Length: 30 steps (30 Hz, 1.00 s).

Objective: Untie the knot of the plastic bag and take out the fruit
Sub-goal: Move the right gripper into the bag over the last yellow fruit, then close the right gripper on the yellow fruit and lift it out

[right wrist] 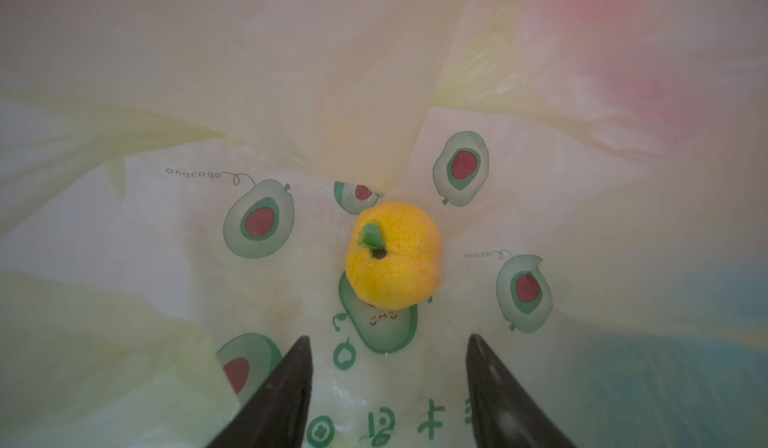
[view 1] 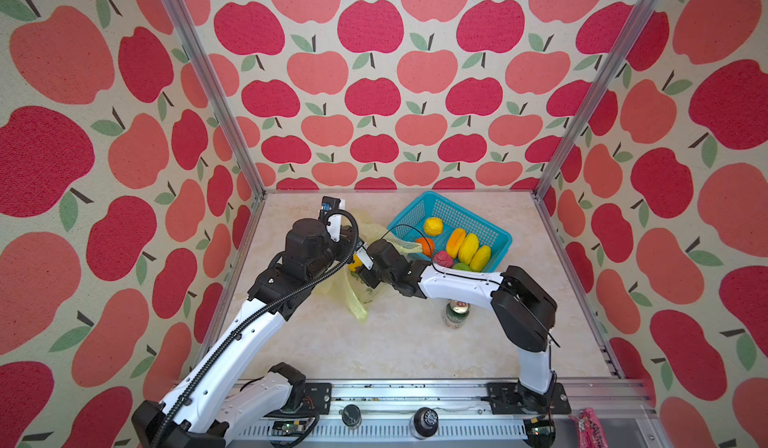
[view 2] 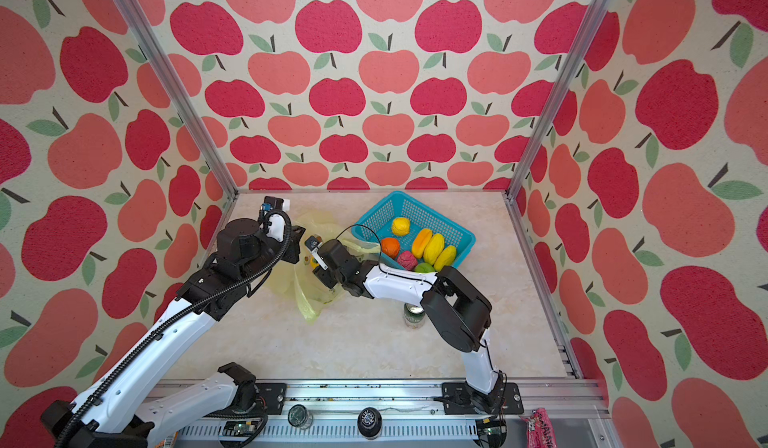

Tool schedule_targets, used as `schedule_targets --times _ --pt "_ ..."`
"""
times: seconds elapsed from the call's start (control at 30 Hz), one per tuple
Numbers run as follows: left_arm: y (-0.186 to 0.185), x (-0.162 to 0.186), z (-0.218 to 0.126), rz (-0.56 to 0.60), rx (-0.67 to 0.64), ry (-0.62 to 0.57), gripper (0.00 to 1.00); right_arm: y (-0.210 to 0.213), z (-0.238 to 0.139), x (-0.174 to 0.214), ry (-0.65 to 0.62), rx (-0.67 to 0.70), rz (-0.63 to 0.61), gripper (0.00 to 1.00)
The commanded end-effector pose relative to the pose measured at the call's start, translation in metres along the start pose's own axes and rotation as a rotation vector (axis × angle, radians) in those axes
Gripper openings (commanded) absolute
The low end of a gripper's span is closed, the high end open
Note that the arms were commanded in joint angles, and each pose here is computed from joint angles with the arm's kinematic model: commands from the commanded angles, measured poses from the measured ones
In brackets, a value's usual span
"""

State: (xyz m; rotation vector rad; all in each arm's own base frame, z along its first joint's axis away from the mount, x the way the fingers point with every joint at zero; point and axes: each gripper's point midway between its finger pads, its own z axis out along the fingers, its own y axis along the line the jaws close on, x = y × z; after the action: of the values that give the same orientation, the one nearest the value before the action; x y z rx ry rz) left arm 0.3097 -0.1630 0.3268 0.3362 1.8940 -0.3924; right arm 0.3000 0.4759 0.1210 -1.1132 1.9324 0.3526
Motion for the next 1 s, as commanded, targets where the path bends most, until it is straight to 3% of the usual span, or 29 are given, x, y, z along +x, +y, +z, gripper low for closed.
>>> schedule_targets --times 0.0,0.13,0.47,0.6,0.77,0.97 --pt "-0.003 -0.005 -0.004 0.029 0.011 -0.034 0.0 -0.005 0.02 0.003 0.055 0.032 0.016 0.72" --pt "-0.006 -0.005 -0.003 0.032 0.019 -0.021 0.0 -0.011 0.05 0.014 0.124 0.052 0.049 0.81" --pt "-0.008 -0.004 -0.002 0.038 0.017 -0.022 0.0 -0.024 0.086 0.047 0.284 0.099 0.074 0.84" --pt "-0.007 -0.003 0.001 0.039 0.01 -0.004 0.0 -0.008 0.082 0.035 0.22 -0.001 0.084 0.84" --pt "-0.004 -0.002 0.001 0.041 -0.006 -0.003 0.0 0.02 0.053 0.003 0.017 -0.187 0.094 0.9" --pt "-0.008 -0.003 0.002 0.042 0.012 -0.007 0.0 0.015 0.059 -0.004 0.005 -0.146 0.098 0.99"
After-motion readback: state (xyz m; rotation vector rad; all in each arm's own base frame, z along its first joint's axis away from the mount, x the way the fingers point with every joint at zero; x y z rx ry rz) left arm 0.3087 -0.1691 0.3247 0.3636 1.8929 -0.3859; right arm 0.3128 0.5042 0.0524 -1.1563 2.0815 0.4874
